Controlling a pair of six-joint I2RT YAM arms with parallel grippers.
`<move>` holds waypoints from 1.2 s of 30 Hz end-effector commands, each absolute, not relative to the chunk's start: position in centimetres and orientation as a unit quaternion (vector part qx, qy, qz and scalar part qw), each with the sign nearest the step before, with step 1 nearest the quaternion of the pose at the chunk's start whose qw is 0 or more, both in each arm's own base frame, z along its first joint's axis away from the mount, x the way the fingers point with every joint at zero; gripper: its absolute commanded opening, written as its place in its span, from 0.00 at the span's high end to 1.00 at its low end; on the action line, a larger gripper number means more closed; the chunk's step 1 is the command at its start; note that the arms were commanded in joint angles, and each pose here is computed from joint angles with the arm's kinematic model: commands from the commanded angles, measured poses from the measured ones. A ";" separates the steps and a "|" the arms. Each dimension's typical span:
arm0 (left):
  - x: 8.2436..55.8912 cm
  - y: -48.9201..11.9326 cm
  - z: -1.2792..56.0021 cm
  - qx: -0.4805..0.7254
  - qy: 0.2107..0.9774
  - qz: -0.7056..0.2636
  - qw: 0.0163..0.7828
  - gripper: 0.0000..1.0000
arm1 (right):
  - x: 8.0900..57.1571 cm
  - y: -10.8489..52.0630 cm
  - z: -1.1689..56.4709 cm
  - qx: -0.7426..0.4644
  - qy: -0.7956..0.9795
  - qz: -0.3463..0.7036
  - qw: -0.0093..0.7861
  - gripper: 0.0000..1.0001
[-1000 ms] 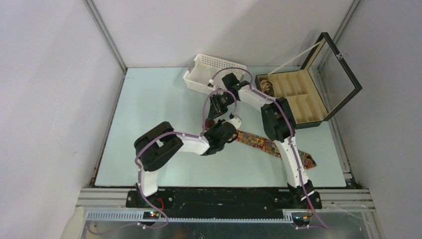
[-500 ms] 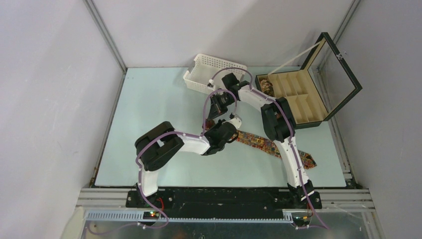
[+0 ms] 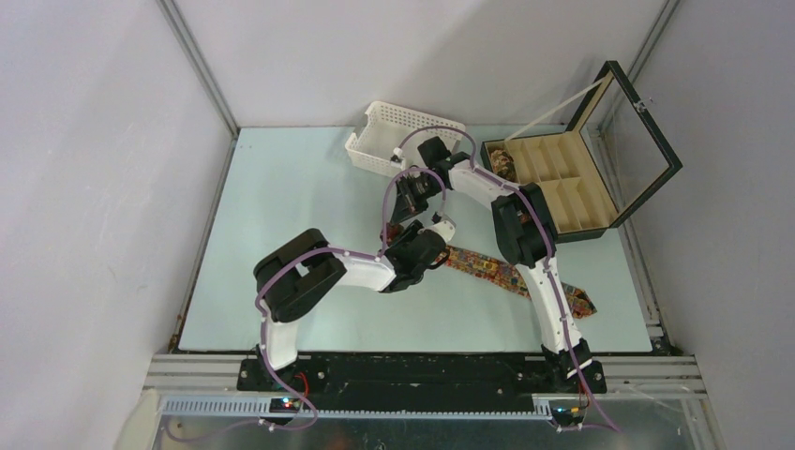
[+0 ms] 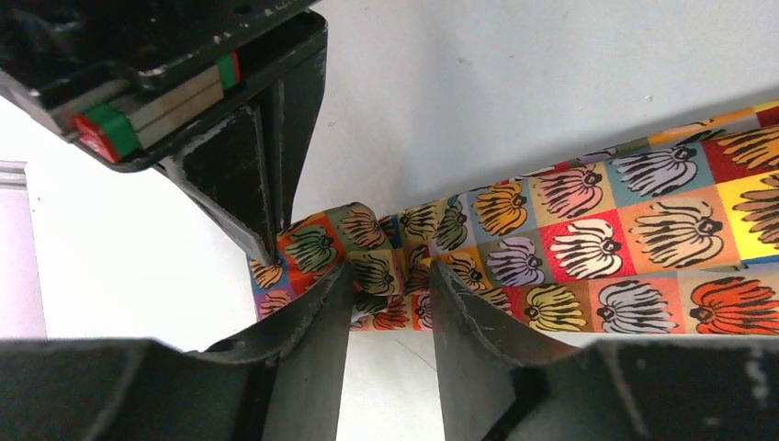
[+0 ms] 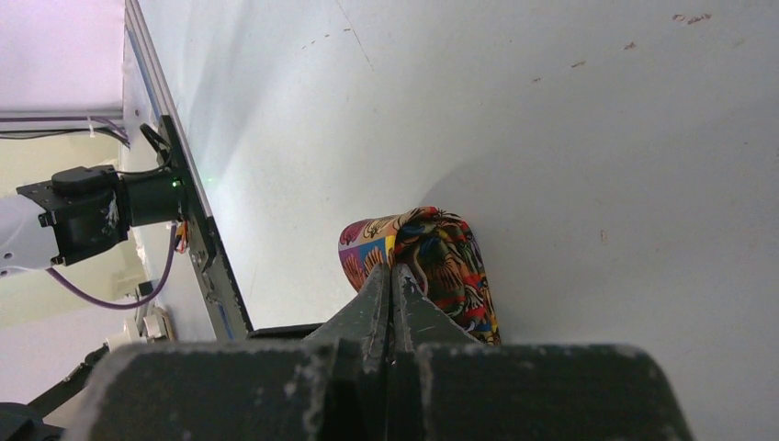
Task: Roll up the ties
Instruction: Roll the tie at the center of the board.
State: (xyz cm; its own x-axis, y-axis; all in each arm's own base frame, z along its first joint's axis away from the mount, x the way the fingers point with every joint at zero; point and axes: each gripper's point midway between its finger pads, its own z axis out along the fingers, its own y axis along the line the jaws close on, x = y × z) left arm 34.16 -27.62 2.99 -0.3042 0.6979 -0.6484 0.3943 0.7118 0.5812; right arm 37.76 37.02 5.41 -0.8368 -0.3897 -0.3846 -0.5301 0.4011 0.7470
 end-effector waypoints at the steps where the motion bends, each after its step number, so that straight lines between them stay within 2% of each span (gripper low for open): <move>1: 34.3 -28.0 5.3 0.312 0.791 0.140 0.507 0.56 | 38.4 37.4 7.1 -0.282 0.824 0.483 0.092 1.00; 9: 33.4 -27.2 7.9 0.285 0.792 0.108 0.529 0.57 | 38.7 37.4 7.2 -0.279 0.825 0.482 0.097 1.00; 17: 32.0 -26.4 11.2 0.235 0.795 0.035 0.558 0.58 | 38.8 37.2 7.1 -0.278 0.826 0.479 0.101 1.00; 24: 32.5 -24.6 13.3 0.101 0.812 -0.155 0.553 0.58 | 38.9 37.2 7.3 -0.277 0.827 0.478 0.104 1.00; 29: 34.2 -21.6 12.8 0.003 0.818 -0.225 0.530 0.58 | 38.8 37.3 7.4 -0.277 0.827 0.477 0.105 1.00; 36: 35.0 -22.0 11.4 -0.032 0.812 -0.327 0.482 0.58 | 38.8 37.0 7.3 -0.278 0.830 0.471 0.107 1.00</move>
